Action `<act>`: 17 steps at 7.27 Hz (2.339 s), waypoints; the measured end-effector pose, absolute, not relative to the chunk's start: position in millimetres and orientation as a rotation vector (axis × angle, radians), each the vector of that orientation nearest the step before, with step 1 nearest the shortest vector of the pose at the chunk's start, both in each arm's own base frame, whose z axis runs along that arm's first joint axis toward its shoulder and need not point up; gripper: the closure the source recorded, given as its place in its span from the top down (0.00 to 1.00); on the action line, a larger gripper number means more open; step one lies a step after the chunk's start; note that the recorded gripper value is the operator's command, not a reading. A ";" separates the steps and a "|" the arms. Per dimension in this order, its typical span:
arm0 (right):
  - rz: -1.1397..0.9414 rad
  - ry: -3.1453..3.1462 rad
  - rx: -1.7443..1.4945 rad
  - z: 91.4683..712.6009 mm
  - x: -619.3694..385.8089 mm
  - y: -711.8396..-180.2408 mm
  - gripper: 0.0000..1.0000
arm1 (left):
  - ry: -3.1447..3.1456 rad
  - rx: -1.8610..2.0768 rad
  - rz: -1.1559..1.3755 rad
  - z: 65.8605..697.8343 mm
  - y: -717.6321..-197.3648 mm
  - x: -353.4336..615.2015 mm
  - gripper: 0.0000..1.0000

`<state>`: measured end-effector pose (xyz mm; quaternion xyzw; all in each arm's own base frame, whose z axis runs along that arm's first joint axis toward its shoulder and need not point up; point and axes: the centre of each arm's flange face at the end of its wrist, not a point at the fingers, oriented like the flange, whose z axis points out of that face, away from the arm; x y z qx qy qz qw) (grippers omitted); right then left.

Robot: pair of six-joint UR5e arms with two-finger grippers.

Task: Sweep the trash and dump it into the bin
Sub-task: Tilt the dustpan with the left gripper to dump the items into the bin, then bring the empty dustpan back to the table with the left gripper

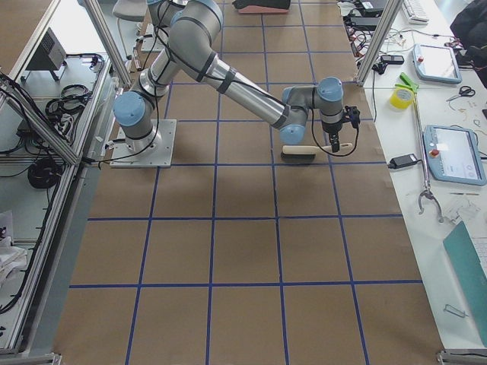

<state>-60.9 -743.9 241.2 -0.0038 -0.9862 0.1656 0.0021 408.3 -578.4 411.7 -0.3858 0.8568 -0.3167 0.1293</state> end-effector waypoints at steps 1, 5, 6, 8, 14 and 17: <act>0.541 -3.086 -0.010 256.0 -59.9 -742.4 1.00 | 2.483 -1.084 -0.944 418.8 -580.3 402.7 0.00; 0.350 -3.155 0.130 391.8 32.1 -679.4 1.00 | 2.433 -0.853 -1.051 453.8 -591.9 367.1 0.00; 0.316 -3.167 0.193 428.4 65.3 -652.7 1.00 | 2.401 -0.759 -1.088 463.4 -592.3 361.4 0.00; 0.306 -3.171 0.316 486.2 125.6 -599.9 1.00 | 2.348 -0.677 -1.139 474.2 -586.5 352.5 0.00; 0.062 -3.162 0.306 535.0 142.5 -514.5 1.00 | 2.445 -1.219 -0.839 471.5 -607.7 236.9 0.00; 0.020 -3.156 0.289 528.9 139.1 -513.3 1.00 | 2.427 -1.647 -0.642 421.4 -617.5 193.6 0.00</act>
